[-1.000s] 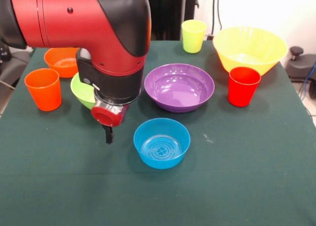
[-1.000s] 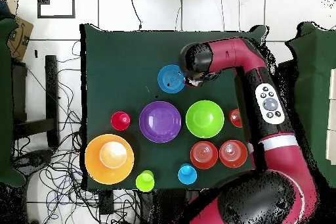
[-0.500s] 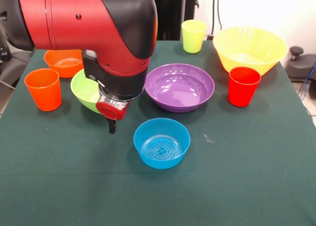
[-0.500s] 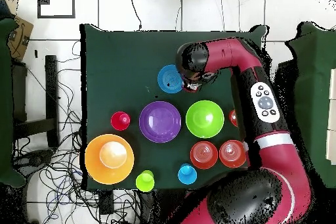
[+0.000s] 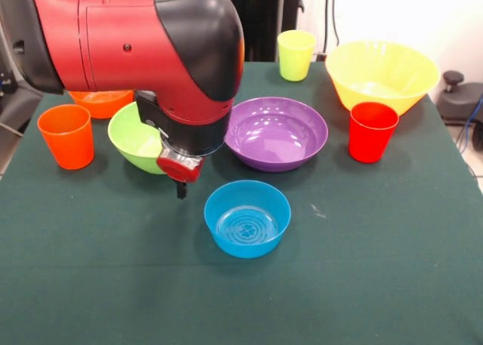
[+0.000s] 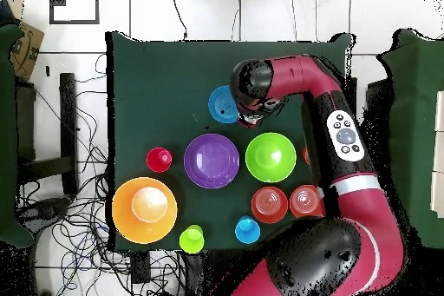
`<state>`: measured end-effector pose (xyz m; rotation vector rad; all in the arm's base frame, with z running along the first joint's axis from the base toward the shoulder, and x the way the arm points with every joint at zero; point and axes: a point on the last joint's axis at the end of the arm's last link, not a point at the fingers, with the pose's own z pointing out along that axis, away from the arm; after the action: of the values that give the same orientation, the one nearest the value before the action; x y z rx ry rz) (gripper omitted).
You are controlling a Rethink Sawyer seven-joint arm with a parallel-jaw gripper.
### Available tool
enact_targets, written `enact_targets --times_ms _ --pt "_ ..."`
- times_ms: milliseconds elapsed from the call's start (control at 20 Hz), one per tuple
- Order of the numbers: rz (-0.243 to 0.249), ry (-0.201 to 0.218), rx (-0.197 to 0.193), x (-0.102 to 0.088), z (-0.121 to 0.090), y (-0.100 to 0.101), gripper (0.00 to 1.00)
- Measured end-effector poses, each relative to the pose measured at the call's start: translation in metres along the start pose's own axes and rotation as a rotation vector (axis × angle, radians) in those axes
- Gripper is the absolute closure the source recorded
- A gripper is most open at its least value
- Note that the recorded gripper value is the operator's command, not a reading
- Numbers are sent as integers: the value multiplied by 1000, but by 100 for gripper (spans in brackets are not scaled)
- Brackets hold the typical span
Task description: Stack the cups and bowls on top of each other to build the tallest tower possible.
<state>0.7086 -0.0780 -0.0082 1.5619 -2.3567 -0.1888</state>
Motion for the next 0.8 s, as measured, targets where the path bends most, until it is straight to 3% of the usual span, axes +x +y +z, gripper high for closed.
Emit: enact_targets --times_ms 450,800 --pt "22 -49 -57 -4 6 5 0" --pt "42 -118 -102 -14 -4 8 0"
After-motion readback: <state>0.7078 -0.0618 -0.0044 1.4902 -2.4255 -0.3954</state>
